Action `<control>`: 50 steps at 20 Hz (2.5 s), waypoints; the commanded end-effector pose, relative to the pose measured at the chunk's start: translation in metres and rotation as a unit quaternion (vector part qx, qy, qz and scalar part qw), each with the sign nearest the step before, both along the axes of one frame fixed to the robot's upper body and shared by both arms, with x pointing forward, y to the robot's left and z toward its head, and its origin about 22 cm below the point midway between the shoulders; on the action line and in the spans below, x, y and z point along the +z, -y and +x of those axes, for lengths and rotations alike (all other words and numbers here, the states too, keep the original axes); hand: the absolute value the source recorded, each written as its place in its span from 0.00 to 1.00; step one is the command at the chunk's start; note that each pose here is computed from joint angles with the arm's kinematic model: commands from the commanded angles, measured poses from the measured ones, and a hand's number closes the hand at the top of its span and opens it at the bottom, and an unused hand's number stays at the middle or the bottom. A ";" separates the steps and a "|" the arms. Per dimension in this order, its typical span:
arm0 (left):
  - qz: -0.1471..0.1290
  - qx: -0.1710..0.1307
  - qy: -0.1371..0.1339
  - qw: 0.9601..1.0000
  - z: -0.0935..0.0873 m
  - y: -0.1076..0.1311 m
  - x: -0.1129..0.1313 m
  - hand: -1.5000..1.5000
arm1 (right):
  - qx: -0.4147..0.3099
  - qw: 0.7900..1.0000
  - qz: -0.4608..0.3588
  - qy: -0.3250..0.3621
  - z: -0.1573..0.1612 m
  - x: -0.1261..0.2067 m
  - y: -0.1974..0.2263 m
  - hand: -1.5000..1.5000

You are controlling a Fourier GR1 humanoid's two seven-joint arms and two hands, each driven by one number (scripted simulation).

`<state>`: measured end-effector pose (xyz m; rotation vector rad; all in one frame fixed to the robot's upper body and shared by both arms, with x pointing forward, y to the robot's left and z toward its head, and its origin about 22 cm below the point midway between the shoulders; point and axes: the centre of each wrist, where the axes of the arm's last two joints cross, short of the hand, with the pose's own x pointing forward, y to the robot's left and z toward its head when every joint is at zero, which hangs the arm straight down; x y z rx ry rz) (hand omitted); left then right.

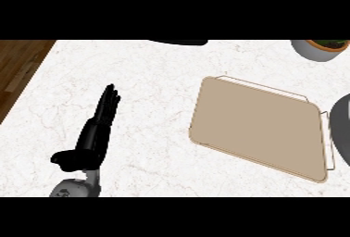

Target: Pick the cupcake from the tray and place it in the pot

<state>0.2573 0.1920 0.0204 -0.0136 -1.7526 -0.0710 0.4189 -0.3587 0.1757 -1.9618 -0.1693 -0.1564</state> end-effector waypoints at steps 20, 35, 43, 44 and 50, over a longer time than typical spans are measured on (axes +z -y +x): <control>-0.004 0.056 -0.017 0.998 -0.001 -0.019 -0.005 0.50 | -0.136 0.980 0.134 0.052 -0.022 -0.074 0.034 1.00; -0.011 0.062 -0.023 0.998 -0.020 -0.029 -0.010 0.50 | -0.137 0.950 0.214 0.181 -0.068 -0.156 0.037 0.00; 0.000 0.063 -0.026 0.998 -0.010 -0.036 -0.013 0.50 | -0.076 0.912 0.007 0.403 -0.076 -0.111 0.048 0.00; 0.001 0.068 -0.027 0.997 -0.021 -0.035 -0.026 0.50 | -0.088 0.909 0.007 0.407 -0.085 -0.134 0.036 0.00; -0.001 0.072 -0.021 0.997 -0.013 -0.032 -0.015 0.50 | -0.106 0.881 -0.030 0.460 -0.101 -0.148 0.016 0.00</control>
